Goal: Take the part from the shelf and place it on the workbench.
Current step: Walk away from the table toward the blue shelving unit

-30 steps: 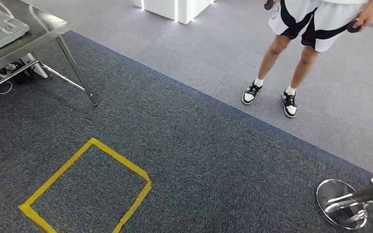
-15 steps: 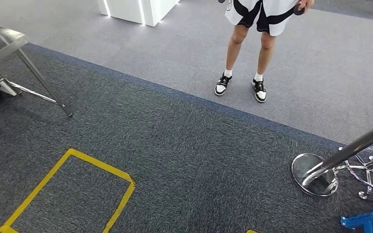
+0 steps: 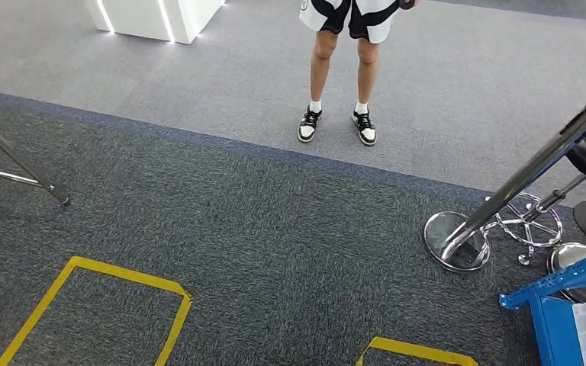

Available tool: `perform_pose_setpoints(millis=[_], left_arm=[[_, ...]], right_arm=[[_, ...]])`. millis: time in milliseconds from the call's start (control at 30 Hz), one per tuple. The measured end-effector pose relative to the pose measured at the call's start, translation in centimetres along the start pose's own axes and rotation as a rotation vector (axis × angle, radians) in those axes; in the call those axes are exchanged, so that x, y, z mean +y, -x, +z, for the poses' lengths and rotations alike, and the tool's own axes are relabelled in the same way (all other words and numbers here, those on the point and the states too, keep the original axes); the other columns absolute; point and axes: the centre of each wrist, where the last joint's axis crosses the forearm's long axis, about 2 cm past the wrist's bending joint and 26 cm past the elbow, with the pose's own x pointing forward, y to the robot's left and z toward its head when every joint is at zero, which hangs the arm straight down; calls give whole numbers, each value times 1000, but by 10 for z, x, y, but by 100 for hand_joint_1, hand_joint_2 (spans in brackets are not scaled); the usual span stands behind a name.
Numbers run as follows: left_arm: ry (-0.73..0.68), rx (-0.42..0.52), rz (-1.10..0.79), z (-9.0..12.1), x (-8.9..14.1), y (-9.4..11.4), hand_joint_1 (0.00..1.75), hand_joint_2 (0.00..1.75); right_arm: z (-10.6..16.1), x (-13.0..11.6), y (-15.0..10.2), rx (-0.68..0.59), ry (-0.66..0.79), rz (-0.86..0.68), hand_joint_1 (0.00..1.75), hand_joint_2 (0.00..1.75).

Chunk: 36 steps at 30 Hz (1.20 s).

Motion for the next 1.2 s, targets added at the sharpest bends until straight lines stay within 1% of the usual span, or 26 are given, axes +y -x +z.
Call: perform_pose_setpoints(millis=[133, 267, 467, 600, 733, 967, 1200], left_arm=[[-1, -3, 4, 0, 1, -1, 0, 175], [-1, -10, 8, 0, 1, -6, 0, 175], [0, 8, 27, 0, 1, 0, 0, 175], [-8, 23, 61, 0, 7, 5, 0, 175], [-11, 23, 80, -1, 11, 3, 0, 0], [-19, 36, 77, 0, 12, 8, 0, 0], [-30, 21, 26, 0, 9, 6, 0, 0]], right_arm=[[0, 0, -1, -4, 1, 3, 0, 0], [0, -2, -1, -3, 4, 10, 0, 0], [0, -1, -1, 11, 16, 34, 0, 0], [-2, 6, 1, 25, 23, 50, 0, 0], [-3, 11, 3, 32, 21, 55, 0, 0], [-6, 16, 4, 27, 30, 62, 0, 0], [-5, 10, 4, 13, 24, 43, 0, 0]])
